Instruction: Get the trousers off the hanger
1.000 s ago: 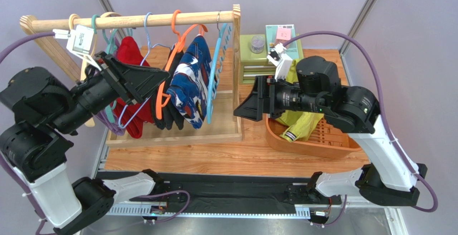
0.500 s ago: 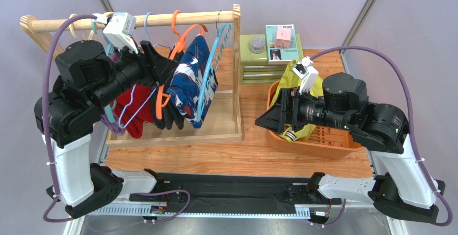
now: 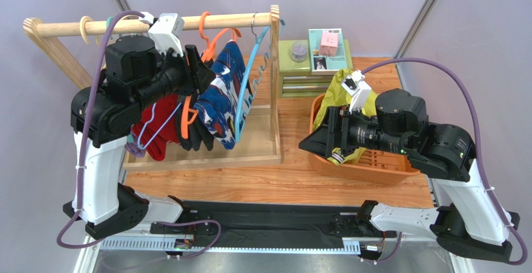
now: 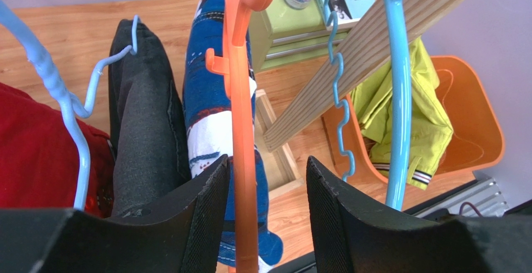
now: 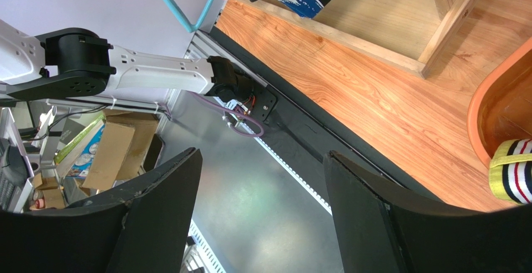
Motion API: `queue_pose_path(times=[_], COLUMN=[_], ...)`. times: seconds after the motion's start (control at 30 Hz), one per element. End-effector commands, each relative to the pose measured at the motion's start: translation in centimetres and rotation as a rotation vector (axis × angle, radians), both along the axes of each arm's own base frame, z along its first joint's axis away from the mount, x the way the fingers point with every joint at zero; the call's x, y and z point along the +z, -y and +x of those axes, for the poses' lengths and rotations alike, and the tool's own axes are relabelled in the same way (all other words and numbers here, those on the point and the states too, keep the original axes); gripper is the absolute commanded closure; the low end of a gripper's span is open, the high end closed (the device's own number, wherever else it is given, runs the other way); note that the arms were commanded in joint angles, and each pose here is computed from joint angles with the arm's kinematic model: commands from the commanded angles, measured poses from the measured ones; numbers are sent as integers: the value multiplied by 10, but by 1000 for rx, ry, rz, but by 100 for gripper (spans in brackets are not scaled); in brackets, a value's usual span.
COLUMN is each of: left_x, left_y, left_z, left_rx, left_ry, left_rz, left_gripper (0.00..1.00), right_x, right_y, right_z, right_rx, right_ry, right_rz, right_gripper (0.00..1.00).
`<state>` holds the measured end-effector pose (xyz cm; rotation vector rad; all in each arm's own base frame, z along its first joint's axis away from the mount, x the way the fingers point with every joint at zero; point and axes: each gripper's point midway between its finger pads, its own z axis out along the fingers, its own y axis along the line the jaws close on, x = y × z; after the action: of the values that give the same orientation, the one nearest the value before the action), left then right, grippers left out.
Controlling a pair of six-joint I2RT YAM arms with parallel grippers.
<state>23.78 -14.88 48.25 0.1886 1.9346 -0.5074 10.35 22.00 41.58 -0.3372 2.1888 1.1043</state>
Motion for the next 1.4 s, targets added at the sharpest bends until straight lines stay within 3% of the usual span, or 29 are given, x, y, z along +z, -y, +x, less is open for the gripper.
queue_pose_path(times=[0.0,0.17,0.37,0.53,1.07,1.37], left_x=[0,1,-1,17,94,115], left_y=[-1,6,19,18,16,10], left_z=[0,3,3,1,-30,-44], left_rx=[-16,-24,-68,-71,-130,-138], left_ry=[6,-6,-69,-30,131,188], left_rz=[5,-58,-146,-214,-425,-484], left_gripper=[49,62,88,100,100,100], right_x=[4,-2,-2,-5,-8,-10], right_y=[1,1,2,1,-9,-15], right_z=[3,4,4,4,6,7], right_rx=[-24,-31,-40,-41,-13,2], right_ry=[8,-4,-9,-16,-26,-33], right_rz=[24,14,20,22,11,6], right_gripper=[24,24,25,25,25,25])
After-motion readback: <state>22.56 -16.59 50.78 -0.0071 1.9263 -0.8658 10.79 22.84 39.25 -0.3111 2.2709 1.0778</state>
